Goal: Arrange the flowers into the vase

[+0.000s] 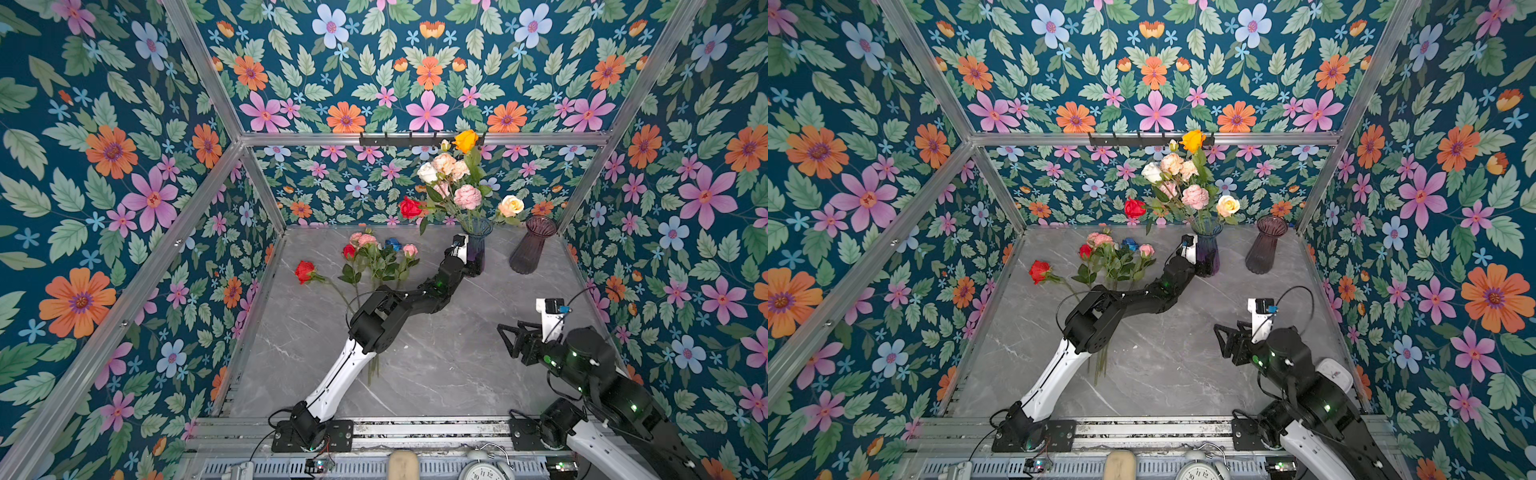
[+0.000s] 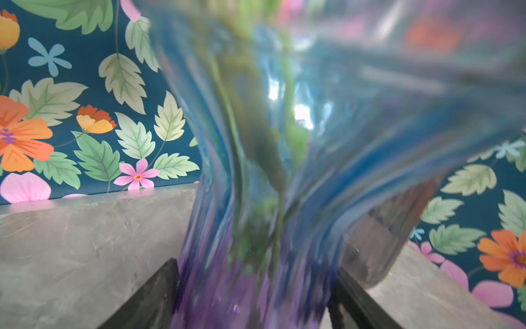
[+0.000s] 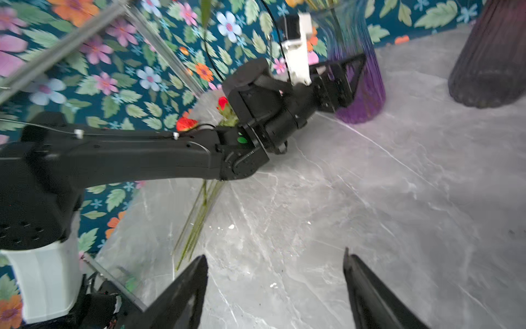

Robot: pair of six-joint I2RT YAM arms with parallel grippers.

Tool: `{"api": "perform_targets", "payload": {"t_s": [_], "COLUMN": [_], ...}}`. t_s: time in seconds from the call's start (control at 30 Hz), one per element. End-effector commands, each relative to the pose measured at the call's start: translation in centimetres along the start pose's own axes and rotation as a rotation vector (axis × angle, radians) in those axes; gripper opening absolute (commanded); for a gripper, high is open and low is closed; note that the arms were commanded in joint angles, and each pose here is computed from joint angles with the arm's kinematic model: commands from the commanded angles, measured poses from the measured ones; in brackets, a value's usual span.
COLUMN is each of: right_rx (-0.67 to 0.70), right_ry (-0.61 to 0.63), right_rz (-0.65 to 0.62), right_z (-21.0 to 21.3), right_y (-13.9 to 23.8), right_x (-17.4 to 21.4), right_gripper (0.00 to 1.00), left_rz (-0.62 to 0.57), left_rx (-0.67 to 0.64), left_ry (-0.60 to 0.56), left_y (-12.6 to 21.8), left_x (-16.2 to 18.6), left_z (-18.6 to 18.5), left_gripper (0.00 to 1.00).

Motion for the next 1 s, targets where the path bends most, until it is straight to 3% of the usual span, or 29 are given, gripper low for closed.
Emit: {"api": "perform_targets", "payload": {"t_s": [0.0, 0.23, 0.67, 0.97], "right_rx": [0.035, -0.075, -0.028, -0.007], "right_ry": [-0.054, -0.33, -0.298, -0.285], "right_rz": [0.051, 0.02, -0.11, -0.142], "right_z": [-0.2, -2.0, -2.5, -2.0], "right_y": [-1.2, -2.5, -1.7, -1.2], "right_x": [-0.7, -5.8, -9.4, -11.3], "right_gripper": [0.77, 0.73, 0.76, 0.77], "left_rz": [0.117, 0.111, 0.204, 0.224], "left_rx": [-0.018, 0.011, 0.036, 0.02], "left_ry": [0.041, 0.015, -0.202, -0.213], "left_y": [-0.9, -1.9, -0.1, -0.2], "left_x": [2.8, 2.2, 4.2, 4.3], "left_z": [1.1, 0.6, -2.4, -2.2], "left_gripper": [0.81, 0.8, 0.81, 0.83]}}
Point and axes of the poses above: each gripper's point midway between its finger pads, its own y axis back along the fingers, its own z axis along the line the jaws close on, x = y × z, the point moved 2 cm from there along y, back along the fingers, and after that the axes turned 7 degrees about -y, right-handed, at the moved point
